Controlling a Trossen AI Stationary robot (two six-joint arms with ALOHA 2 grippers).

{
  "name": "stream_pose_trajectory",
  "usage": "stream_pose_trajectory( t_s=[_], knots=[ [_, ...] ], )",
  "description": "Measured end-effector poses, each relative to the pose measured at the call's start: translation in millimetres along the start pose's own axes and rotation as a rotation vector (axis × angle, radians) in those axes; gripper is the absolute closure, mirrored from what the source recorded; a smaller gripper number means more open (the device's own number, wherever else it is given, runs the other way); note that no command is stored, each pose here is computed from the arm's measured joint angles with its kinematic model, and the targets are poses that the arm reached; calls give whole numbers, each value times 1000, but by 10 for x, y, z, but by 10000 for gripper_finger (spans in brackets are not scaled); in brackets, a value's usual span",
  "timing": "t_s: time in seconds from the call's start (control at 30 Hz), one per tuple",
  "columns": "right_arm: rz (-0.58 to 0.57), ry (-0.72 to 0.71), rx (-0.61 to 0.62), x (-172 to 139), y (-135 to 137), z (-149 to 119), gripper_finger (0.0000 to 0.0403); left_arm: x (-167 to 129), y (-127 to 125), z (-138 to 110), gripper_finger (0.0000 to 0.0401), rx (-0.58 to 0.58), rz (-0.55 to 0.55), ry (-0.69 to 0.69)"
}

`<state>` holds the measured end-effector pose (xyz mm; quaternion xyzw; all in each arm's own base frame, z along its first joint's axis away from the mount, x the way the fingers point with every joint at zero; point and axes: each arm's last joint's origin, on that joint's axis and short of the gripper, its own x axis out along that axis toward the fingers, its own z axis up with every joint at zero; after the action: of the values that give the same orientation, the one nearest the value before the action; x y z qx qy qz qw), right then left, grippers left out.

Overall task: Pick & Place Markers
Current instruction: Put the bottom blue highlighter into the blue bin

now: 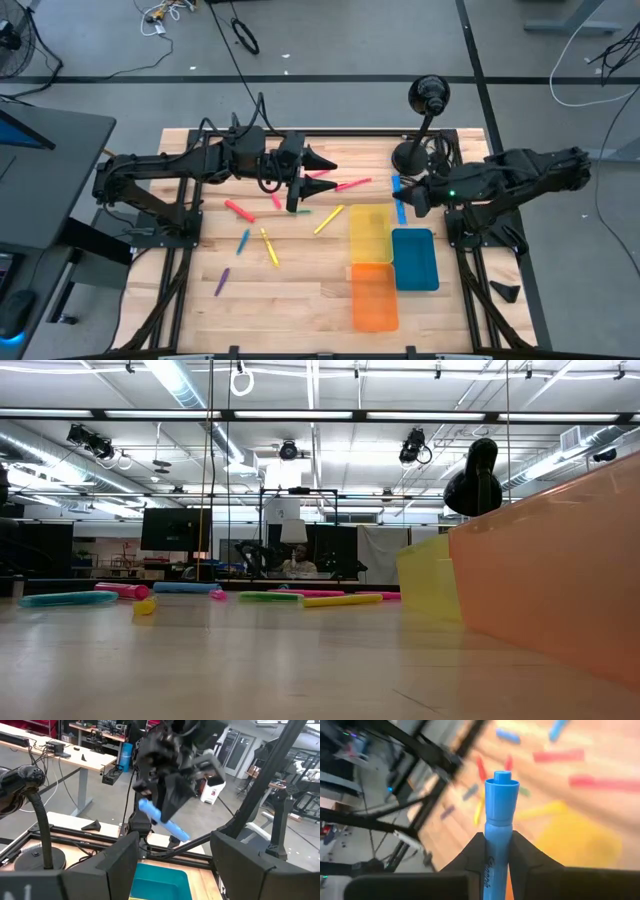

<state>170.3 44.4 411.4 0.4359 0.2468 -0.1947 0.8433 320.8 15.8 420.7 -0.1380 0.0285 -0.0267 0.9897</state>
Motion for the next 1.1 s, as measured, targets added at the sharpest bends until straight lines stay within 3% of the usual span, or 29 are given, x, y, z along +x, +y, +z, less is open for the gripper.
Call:
stream_pose_trajectory(
  t_s=[0.17,0.47,0.73,1.1],
  knots=[
    [-128,164,139,-34,-134,-132,357,0,0,-1,151,-6,0,1],
    [-439,361,268,-173,-385,-322,357,0,-6,-2,151,-31,-18,6],
    [-522,383,359,-147,-382,-384,357,0,-8,-3,151,-31,-21,7],
    [-696,344,447,130,-386,-642,357,0,-6,-6,151,-30,-19,10]
  ],
)
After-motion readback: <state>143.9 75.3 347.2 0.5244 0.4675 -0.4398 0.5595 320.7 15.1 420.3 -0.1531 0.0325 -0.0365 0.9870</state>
